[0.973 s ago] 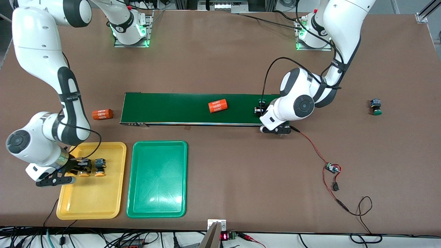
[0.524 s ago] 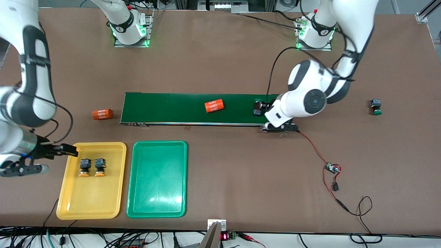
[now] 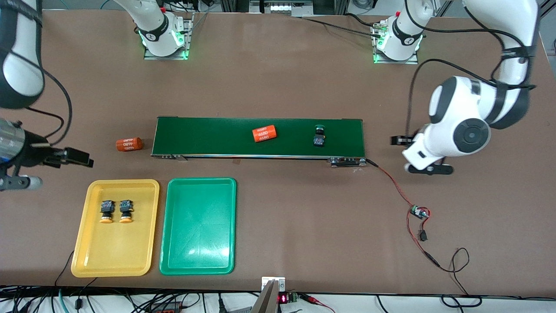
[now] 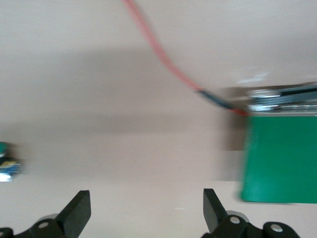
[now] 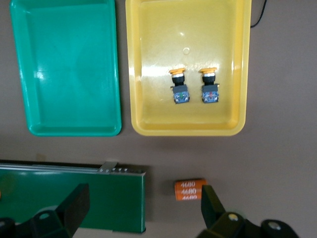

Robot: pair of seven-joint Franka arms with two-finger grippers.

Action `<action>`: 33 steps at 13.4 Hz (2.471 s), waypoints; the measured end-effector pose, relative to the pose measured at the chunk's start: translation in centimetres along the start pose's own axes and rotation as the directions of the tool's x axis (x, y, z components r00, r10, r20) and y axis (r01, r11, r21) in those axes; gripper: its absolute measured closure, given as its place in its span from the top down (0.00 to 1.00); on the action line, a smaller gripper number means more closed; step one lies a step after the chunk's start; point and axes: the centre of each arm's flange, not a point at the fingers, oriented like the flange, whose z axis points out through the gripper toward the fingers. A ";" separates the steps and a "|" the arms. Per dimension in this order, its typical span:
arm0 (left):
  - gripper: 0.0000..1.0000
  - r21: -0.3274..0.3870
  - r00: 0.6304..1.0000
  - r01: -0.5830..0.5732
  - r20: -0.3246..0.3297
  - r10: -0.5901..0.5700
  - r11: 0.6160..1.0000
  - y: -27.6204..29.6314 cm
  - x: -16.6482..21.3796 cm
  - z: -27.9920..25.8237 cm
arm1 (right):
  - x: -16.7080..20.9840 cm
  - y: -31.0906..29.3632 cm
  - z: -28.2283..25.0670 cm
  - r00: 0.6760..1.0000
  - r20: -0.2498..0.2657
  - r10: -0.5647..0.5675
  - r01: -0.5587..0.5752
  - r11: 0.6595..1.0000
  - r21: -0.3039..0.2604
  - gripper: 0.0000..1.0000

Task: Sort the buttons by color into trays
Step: 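Withdraw the right gripper while the left gripper returns toward the last button, then grasp the green button with the left gripper while the right gripper reaches the belt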

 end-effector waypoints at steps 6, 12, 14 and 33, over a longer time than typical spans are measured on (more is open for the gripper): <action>1.00 -0.006 0.999 -0.047 -0.006 0.047 0.999 -14.5 -1.0 4.9 | -4.1 -5.0 -1.8 0.994 0.031 0.105 -0.102 0.990 -0.099 1.00; 1.00 -0.021 0.994 -0.088 -0.072 0.086 0.996 -25.3 -5.5 14.1 | -6.6 -5.6 0.8 0.994 -0.030 0.101 -0.104 0.987 -0.120 1.00; 1.00 -0.005 0.988 -0.114 -0.106 0.113 0.993 -26.5 -6.3 16.1 | -7.0 -4.2 0.4 0.992 -0.036 0.122 -0.125 0.985 -0.117 1.00; 0.66 -0.007 0.983 -0.172 -0.072 0.171 0.985 -28.6 -8.1 24.3 | -6.2 -3.4 2.3 0.991 -0.016 0.134 -0.135 0.983 -0.124 1.00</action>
